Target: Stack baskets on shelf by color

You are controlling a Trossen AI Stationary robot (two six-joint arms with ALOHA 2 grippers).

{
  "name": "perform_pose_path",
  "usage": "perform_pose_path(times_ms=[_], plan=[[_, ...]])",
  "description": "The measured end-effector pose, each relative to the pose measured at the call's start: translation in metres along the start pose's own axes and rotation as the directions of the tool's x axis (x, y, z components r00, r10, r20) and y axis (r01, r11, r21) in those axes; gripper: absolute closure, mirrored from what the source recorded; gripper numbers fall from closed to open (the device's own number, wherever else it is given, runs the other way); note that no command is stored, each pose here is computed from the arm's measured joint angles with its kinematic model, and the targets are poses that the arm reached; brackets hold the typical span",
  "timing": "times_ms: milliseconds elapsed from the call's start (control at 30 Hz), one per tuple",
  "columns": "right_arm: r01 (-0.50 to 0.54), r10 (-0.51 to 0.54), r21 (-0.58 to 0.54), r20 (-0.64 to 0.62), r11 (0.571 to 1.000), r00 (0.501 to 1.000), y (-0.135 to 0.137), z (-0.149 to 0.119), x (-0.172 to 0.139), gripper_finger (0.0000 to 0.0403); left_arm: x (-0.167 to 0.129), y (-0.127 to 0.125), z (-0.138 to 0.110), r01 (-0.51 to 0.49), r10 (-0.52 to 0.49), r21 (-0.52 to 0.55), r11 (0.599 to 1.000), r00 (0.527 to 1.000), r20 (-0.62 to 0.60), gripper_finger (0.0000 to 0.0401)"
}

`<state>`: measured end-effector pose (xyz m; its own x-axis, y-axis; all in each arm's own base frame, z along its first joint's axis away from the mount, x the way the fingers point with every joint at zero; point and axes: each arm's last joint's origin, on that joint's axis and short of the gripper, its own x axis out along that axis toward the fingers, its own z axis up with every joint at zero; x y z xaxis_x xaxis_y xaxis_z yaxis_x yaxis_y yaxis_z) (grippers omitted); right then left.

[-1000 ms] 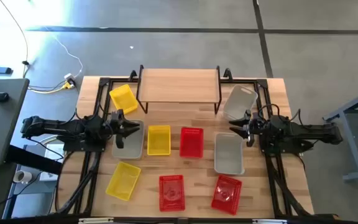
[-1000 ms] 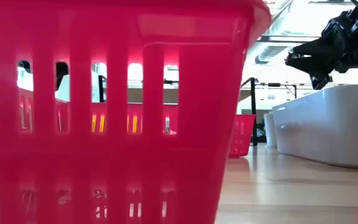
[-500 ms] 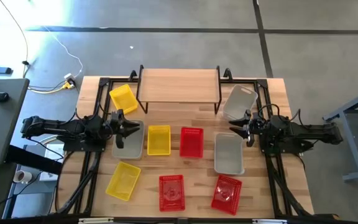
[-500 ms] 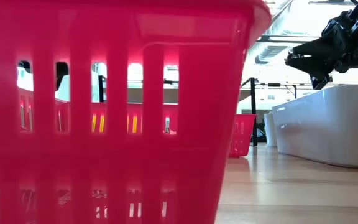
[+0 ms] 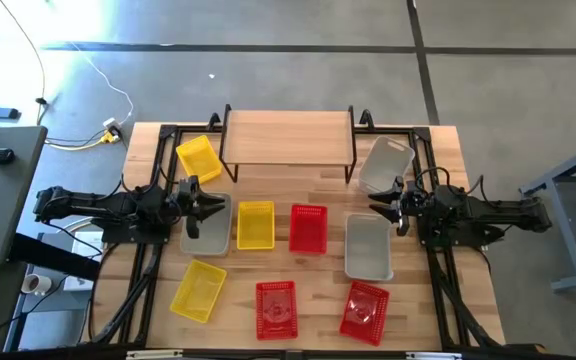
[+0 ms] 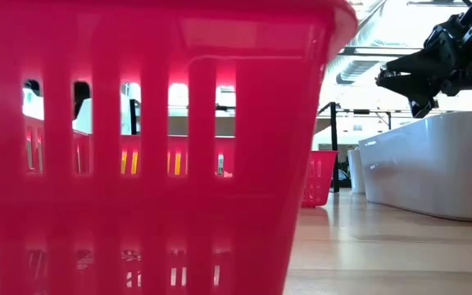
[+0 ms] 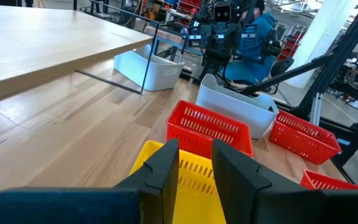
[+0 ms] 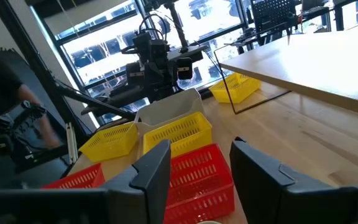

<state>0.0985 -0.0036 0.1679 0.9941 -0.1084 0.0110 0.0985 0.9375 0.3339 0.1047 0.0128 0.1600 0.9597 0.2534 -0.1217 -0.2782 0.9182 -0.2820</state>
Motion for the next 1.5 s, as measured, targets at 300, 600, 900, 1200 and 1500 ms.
perform_pose_path(times_ms=[300,600,900,1200,1500], plan=[[0.0,0.0,0.0,-0.001,1.0,1.0,0.0,-0.0001,0.0,0.0252,0.0,0.0,0.0001,0.0,0.0,0.0,1.0,1.0,0.001,0.0315],[0.0,0.0,0.0,0.0,1.0,1.0,0.0,-0.0001,0.0,0.0252,0.0,0.0,0.0,0.0,0.0,0.0,1.0,1.0,0.0,0.0315],[-0.001,0.001,0.0,0.0,1.0,1.0,0.0,0.0,0.0,0.0252,0.0,0.0,0.0001,0.0,0.0,0.0,1.0,1.0,0.0,0.0316],[0.0,0.0,0.0,0.0,1.0,1.0,0.0,0.0,0.0,0.0252,0.0,0.0,0.0001,0.0,0.0,0.0,1.0,1.0,0.001,0.0315],[0.0,0.0,0.047,0.0,0.999,1.0,0.0,0.0,0.0,0.0252,0.0,0.0,0.0,0.0,0.0,0.0,1.0,1.0,0.0,0.0315]])
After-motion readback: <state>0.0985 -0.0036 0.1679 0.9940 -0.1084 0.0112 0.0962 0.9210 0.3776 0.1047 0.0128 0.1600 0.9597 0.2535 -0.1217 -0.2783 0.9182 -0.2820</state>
